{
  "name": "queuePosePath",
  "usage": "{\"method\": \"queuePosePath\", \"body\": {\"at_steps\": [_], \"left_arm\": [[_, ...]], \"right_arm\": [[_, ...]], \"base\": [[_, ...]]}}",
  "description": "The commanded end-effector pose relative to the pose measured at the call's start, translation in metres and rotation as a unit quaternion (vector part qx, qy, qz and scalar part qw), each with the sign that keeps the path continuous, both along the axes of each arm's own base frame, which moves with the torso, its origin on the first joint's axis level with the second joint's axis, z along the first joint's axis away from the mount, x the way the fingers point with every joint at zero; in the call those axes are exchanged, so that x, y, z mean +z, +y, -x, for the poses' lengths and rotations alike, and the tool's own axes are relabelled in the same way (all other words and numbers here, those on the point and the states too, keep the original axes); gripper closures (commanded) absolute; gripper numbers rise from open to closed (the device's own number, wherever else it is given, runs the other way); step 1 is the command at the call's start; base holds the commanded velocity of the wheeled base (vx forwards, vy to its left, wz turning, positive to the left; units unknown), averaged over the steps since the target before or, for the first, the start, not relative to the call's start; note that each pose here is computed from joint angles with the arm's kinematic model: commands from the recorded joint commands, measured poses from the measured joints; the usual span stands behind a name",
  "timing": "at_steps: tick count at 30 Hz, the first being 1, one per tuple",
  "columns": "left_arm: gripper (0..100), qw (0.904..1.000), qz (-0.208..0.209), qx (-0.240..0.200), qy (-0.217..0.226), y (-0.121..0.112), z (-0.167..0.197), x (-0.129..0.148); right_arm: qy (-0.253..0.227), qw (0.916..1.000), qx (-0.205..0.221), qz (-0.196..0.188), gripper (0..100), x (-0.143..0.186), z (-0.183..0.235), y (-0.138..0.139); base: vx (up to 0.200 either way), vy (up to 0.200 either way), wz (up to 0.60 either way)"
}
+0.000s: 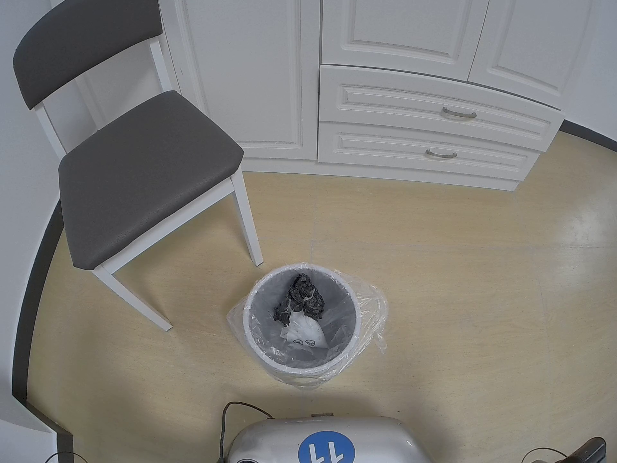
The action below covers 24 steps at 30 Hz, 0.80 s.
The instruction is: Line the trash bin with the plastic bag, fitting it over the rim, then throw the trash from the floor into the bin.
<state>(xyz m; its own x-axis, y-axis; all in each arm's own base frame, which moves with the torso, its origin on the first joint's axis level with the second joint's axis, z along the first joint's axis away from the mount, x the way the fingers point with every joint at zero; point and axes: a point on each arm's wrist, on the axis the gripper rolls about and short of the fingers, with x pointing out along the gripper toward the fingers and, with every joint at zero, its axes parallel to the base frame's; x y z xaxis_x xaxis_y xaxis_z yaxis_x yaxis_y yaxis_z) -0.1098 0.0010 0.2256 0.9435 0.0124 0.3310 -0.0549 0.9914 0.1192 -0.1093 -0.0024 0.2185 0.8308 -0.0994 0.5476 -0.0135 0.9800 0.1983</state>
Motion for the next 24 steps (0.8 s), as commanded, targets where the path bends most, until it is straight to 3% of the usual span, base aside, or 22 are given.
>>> {"method": "queuePosePath", "body": {"at_steps": [1, 7, 16, 24], "left_arm": [[0, 0.9999, 0.003, -0.002, 0.014, 0.001, -0.005, -0.021], [0, 0.9995, 0.003, 0.001, 0.031, 0.000, -0.020, -0.040], [0, 0.9970, 0.004, 0.003, -0.077, 0.000, -0.051, -0.060], [0, 0.9987, 0.015, 0.001, -0.048, 0.000, -0.076, -0.102]], "right_arm": [[-0.022, 0.9998, -0.002, 0.002, 0, -0.002, -0.001, 0.000], [-0.054, 0.9985, -0.006, 0.006, 0, -0.001, -0.002, 0.000], [-0.070, 0.9975, -0.011, 0.001, 0, -0.007, -0.011, 0.000], [-0.094, 0.9951, -0.028, 0.011, 0, -0.027, -0.030, 0.000]], "base": [[0.000, 0.000, 0.00], [0.000, 0.000, 0.00], [0.000, 0.000, 0.00], [0.000, 0.000, 0.00]]}}
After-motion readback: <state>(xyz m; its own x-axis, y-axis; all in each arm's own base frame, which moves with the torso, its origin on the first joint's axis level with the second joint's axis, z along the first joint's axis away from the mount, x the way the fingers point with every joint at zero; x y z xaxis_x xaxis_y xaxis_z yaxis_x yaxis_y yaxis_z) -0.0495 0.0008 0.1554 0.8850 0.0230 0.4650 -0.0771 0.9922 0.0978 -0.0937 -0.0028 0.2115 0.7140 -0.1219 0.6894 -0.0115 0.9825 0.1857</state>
